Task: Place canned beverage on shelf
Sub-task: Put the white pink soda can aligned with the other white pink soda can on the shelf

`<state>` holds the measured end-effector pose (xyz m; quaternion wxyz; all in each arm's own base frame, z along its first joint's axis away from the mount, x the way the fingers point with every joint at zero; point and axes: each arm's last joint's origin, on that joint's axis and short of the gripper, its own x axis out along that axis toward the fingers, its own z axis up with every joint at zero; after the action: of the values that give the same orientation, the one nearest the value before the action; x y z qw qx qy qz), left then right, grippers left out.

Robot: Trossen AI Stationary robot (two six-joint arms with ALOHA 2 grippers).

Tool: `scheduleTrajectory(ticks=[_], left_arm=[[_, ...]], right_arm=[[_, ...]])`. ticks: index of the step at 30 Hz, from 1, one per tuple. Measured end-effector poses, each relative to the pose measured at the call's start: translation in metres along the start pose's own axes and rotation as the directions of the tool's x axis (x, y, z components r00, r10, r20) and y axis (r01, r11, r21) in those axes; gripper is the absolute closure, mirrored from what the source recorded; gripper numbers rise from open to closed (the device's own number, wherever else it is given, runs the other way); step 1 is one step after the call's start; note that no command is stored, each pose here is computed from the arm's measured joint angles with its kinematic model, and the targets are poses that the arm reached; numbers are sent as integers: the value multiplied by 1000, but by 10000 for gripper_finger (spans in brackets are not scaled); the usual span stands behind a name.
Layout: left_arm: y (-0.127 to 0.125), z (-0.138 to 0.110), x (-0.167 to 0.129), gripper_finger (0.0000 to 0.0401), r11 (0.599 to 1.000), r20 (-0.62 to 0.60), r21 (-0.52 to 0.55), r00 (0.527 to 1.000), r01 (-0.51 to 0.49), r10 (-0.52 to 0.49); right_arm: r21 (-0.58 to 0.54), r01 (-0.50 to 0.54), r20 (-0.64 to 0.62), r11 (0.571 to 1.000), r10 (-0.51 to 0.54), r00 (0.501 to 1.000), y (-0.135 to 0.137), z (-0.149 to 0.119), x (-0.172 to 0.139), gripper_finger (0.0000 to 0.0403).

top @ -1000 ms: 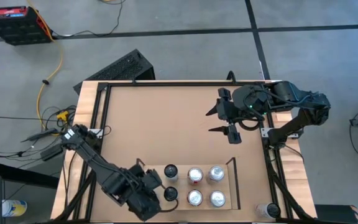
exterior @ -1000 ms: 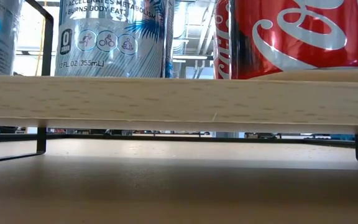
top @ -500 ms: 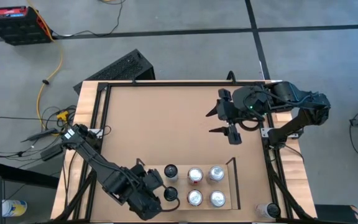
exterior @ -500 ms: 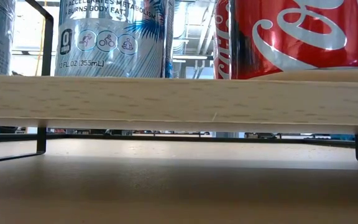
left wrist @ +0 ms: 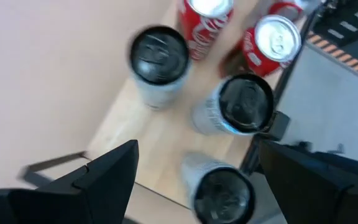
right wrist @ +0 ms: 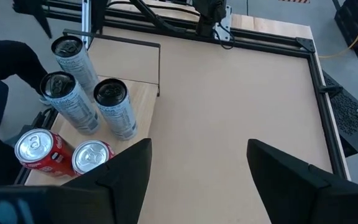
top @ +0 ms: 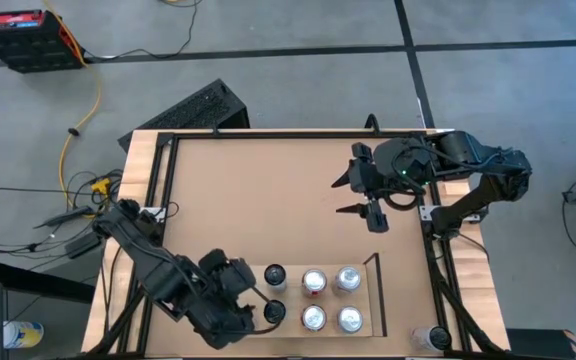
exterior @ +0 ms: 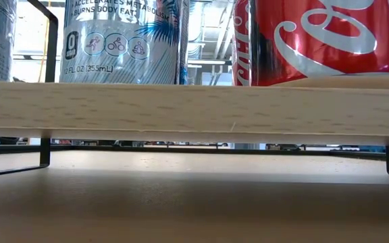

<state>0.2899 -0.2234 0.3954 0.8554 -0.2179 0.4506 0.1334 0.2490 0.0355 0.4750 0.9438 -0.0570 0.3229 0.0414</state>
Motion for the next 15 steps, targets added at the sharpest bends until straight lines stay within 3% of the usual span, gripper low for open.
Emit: scheduleTrajectory(ticks=[8,15], left_arm=[[9,5,-17,85,993,23,98,998,-60,58],[19,11,-40,85,958,59,279,997,-65,51]], right_arm=[[60,-6,0,998,6,1000,2,0,0,117],[180,-51,-81,982,67,994,26,-2,16,117]])
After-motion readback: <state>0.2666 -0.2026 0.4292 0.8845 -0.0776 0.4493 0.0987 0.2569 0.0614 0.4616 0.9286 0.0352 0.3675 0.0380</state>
